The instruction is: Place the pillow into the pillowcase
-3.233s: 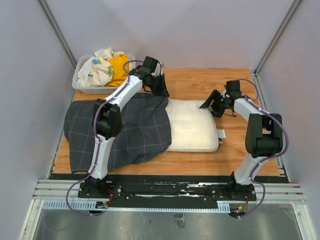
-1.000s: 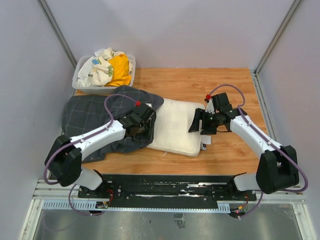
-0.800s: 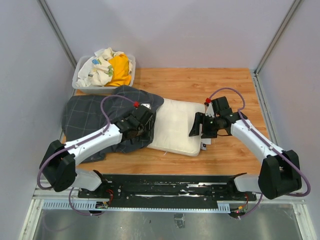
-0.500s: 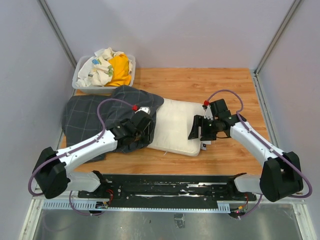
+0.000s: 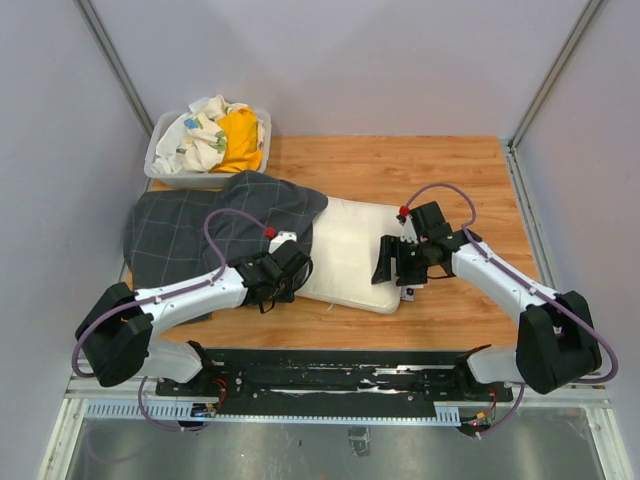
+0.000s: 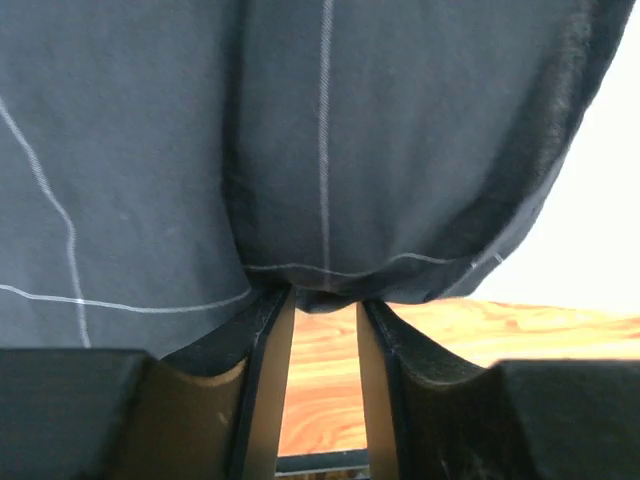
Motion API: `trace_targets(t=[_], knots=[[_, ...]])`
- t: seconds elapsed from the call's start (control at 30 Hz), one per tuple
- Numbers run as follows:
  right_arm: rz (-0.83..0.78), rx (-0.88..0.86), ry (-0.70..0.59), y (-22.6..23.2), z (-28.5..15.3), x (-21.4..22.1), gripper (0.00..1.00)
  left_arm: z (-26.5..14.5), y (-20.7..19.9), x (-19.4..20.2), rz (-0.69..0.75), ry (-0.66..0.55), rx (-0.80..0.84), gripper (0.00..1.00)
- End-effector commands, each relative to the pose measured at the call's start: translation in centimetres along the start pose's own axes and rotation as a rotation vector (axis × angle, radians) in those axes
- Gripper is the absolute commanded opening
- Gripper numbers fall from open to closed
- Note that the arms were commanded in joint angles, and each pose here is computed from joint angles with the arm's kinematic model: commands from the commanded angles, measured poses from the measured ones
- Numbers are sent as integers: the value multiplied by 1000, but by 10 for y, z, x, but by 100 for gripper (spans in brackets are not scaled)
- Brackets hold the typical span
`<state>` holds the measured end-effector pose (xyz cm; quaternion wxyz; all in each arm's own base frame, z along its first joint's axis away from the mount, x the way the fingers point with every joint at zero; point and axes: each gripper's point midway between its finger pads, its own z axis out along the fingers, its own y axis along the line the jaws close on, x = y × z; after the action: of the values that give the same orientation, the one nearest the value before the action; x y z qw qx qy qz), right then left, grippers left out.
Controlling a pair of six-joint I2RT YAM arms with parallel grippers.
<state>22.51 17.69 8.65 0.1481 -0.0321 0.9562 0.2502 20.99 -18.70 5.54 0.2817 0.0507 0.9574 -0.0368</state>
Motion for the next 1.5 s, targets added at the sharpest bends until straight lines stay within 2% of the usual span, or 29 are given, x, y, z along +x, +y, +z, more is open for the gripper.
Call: trace_targets(t=[0.0,0.13,0.17,0.33,0.43,0.5,0.53,0.67,0.83,1.07,1.2,1.47], knots=[[-16,14,42,0,18,11,72,3,20,-21,-23,-110,-144,30],[-36,43,60,-1,25,17,72,1,32,-33,-18,-158,-225,4],[-40,45,60,0,25,18,73,1,30,-36,-17,-164,-216,1],[-52,58,72,-3,32,21,69,-9,15,-47,-19,-168,-147,0],[-65,49,72,0,37,21,41,-25,-1,-57,-16,-166,-61,0],[-69,35,73,3,38,20,13,-37,-13,-65,-13,-168,6,0],[-70,26,72,5,37,19,2,-45,-20,-69,-8,-169,42,0],[-82,-65,31,32,15,11,1,-80,-40,-91,14,-162,139,0],[-122,-131,-79,66,-42,-10,1,-131,-53,-129,28,-212,213,0],[-136,-216,-142,104,-99,-25,1,-177,-66,-156,54,-226,294,0],[-136,-294,-205,131,-138,-36,1,-217,-67,-182,63,-268,309,0],[-149,-531,-243,191,-212,-39,1,-296,-75,-223,42,-396,457,1]])
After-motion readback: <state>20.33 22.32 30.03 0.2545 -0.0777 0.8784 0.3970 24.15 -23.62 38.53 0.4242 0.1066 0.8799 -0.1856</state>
